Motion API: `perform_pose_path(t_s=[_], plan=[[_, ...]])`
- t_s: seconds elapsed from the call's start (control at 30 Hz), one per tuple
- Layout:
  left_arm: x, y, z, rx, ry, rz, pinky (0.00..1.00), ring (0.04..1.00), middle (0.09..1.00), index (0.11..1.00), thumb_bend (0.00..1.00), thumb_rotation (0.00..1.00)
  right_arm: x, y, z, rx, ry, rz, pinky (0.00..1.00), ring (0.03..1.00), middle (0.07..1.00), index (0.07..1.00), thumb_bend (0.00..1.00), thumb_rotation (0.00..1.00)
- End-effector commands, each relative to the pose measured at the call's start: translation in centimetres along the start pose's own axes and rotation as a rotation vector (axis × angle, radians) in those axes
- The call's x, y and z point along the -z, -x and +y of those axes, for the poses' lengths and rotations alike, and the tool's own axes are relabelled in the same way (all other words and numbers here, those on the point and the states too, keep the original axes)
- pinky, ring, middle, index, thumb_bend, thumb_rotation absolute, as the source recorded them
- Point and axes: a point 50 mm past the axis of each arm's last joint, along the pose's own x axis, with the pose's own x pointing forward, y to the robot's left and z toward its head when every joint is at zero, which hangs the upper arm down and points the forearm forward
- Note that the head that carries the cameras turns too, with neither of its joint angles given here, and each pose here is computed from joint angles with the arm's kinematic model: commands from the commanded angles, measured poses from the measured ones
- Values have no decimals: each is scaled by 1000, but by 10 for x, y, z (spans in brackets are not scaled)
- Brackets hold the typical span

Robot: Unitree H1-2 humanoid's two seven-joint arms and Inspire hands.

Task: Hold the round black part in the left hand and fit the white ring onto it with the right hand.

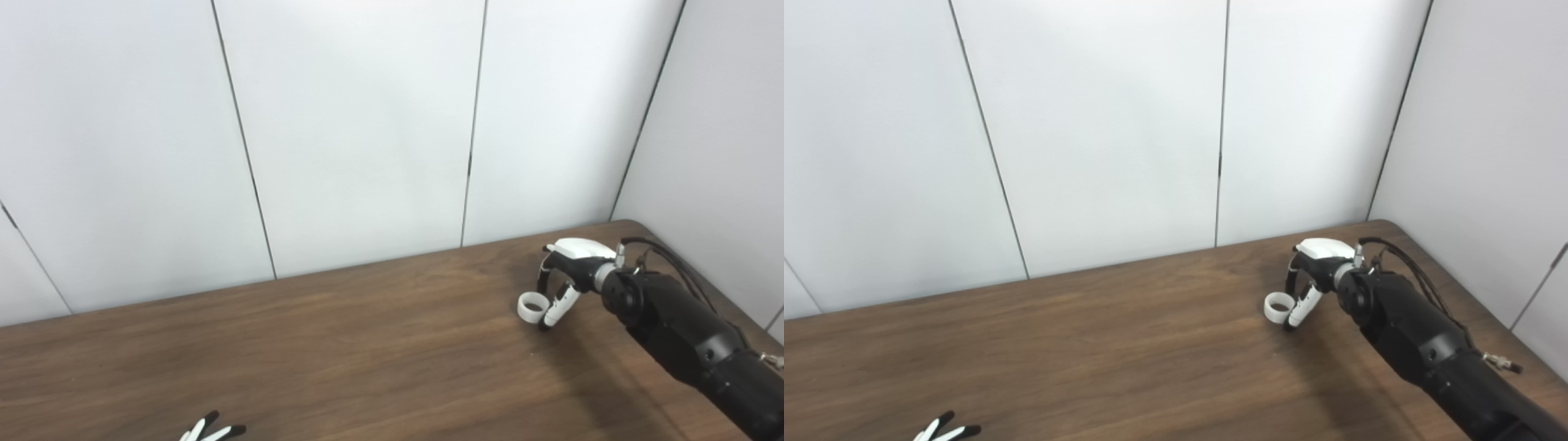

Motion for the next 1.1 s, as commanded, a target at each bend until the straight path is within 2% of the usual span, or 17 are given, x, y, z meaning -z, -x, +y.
perform_pose_path(t_s=[0.0, 0.37, 0.6, 0.87, 1.07], plan=[[-2, -6, 2, -25, 3, -31, 1000, 1000, 858, 480, 518, 40, 5, 1, 32, -121, 3, 14, 972, 1000, 1000, 972, 1000, 235], [5, -15, -2, -20, -3, -22, 1000, 1000, 858, 479, 518, 39, 7, 1, 35, -110, -11, 3, 974, 1000, 1000, 1000, 988, 215], [10, -21, -4, -23, -1, -18, 1000, 1000, 853, 480, 518, 39, 8, 5, 26, -111, -12, 11, 998, 1000, 1000, 1000, 1000, 253], [12, -25, -6, -22, -4, -16, 1000, 1000, 854, 480, 518, 39, 7, 10, 6, -174, -18, 28, 1000, 1000, 1000, 1000, 1000, 313], [12, -25, -6, -25, -6, -19, 1000, 1000, 854, 480, 518, 39, 4, 13, 6, -201, -21, 28, 979, 1000, 1000, 1000, 1000, 307]])
